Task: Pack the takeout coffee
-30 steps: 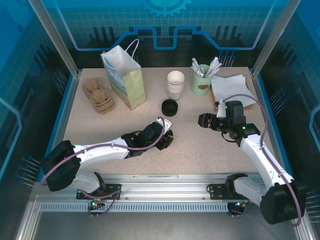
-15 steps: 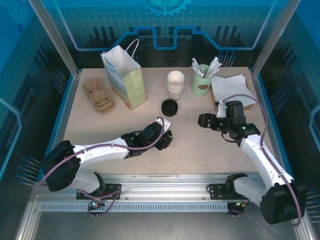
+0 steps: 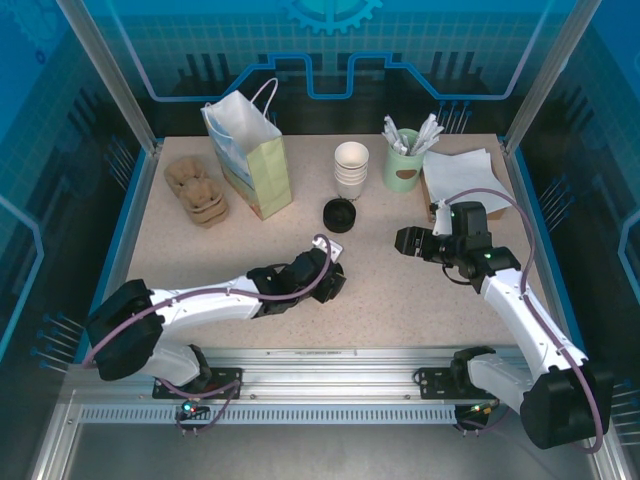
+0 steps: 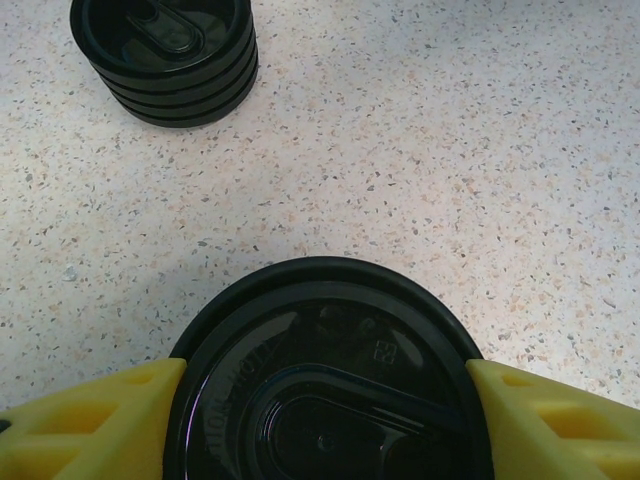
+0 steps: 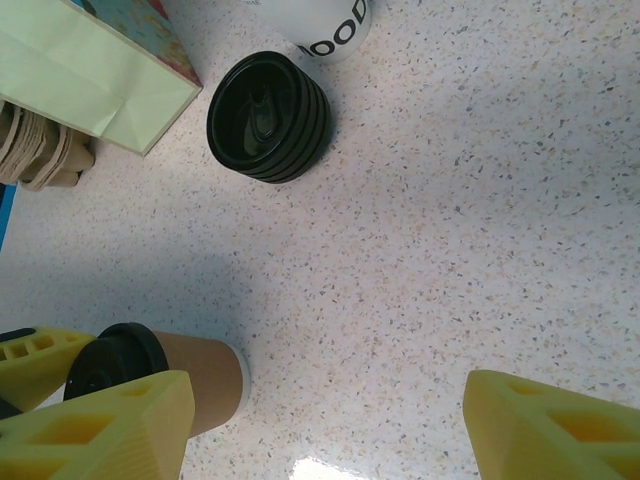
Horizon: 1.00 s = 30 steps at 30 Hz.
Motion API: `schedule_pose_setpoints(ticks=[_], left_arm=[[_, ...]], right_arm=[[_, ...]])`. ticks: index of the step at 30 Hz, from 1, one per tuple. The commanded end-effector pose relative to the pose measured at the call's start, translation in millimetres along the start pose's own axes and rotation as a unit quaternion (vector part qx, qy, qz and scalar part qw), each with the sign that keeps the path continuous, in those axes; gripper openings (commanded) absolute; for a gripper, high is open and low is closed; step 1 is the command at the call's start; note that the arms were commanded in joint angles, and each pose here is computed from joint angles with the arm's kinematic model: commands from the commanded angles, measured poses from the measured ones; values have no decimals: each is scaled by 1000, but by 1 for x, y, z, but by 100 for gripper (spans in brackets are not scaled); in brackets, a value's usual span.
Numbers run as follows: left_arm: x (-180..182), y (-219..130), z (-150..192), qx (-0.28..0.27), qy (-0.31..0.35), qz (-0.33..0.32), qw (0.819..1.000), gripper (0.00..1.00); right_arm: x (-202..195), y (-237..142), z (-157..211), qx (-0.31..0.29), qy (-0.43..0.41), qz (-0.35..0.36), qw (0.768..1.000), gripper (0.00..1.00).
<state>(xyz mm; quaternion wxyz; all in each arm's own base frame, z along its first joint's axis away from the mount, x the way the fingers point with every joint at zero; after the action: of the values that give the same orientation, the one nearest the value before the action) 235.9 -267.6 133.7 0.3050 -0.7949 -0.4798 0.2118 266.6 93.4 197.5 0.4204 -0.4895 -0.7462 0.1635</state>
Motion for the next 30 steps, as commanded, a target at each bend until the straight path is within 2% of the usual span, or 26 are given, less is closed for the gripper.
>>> schedule_pose_setpoints(ticks=[1, 4, 11, 16, 30], left_arm=[[15, 12, 89, 150, 44, -39, 987, 59], [14, 11, 89, 142, 30, -37, 989, 61], [-6, 1, 26, 57, 6, -8, 998, 72], [-13, -5, -2, 24, -10, 6, 1000, 79], [-14, -36, -43, -25, -32, 29, 999, 87]], right_arm=[[-1, -1, 5, 6, 14, -9, 1000, 73], [0, 0, 9, 8, 13, -11, 1000, 73], [4, 2, 10, 13, 1, -5, 1000, 73], [5, 1, 12, 15, -4, -3, 1000, 73], [13, 5, 21, 31, -30, -7, 999, 74]])
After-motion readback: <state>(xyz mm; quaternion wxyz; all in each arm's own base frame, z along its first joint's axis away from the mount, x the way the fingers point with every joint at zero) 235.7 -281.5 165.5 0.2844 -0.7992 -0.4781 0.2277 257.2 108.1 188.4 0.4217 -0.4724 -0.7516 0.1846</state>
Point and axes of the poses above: each hand's point on the last joint's axis, 136 mm out from that joint toward the fingers, its own y axis out along the fingers, its own x axis along the line the jaws close on, z = x × y, the point moved 4 cm from there along -y, back along the fingers, and after that the axes turned 5 degrees about -y, right-handed, at the moved point
